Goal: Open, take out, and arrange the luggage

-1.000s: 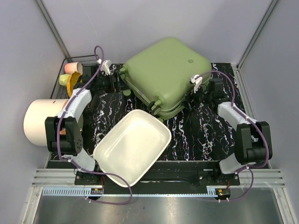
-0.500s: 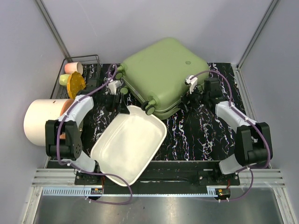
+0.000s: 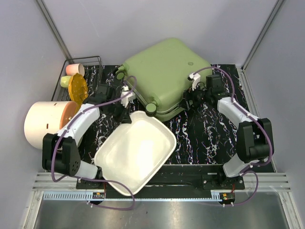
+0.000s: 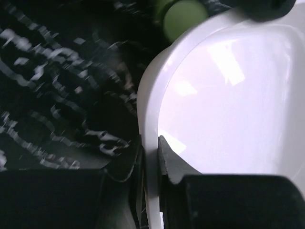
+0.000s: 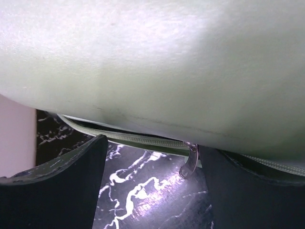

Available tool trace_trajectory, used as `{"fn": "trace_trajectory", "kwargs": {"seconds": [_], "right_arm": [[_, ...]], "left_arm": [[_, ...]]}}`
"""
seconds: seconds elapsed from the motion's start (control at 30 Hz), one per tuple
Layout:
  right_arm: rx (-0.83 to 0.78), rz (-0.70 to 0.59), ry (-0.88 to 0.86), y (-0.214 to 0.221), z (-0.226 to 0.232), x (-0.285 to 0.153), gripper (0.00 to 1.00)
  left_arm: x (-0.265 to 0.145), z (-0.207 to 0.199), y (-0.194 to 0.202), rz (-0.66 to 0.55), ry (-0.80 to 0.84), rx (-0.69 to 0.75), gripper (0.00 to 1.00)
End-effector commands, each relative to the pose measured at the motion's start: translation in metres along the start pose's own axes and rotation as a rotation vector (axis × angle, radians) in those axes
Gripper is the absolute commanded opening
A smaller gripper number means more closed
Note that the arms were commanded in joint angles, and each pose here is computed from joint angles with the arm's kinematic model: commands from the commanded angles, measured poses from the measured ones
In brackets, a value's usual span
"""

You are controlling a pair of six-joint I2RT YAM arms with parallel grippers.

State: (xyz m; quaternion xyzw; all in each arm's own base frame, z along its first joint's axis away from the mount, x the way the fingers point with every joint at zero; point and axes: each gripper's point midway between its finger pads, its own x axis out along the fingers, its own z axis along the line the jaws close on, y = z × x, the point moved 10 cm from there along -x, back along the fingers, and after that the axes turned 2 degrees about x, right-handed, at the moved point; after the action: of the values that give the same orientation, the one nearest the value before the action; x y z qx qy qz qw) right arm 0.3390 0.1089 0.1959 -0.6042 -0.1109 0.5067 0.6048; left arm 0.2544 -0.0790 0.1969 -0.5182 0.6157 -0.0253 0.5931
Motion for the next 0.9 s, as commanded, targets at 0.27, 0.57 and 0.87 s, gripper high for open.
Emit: {"fn": "trace_trajectory", "kwargs": {"seconds": [0.27, 0.57, 0.87], "right_arm": [[-0.082, -0.187, -0.073, -0.051, -0.001, 0.039, 0.87], [-0.025, -0.175, -0.053, -0.048, 0.001, 0.037, 0.88], [-0.017, -0.21, 0.014, -0.062, -0.006, 0.001, 0.9]], "left_arm": [[0.035, -0.072, -0.052, -0.054, 0.21, 0.337, 0.0], [0.07, -0.096, -0.107, -0.019, 0.113, 0.573, 0.01], [0.088, -0.13, -0.129, -0.001, 0.172, 0.656, 0.52]]}}
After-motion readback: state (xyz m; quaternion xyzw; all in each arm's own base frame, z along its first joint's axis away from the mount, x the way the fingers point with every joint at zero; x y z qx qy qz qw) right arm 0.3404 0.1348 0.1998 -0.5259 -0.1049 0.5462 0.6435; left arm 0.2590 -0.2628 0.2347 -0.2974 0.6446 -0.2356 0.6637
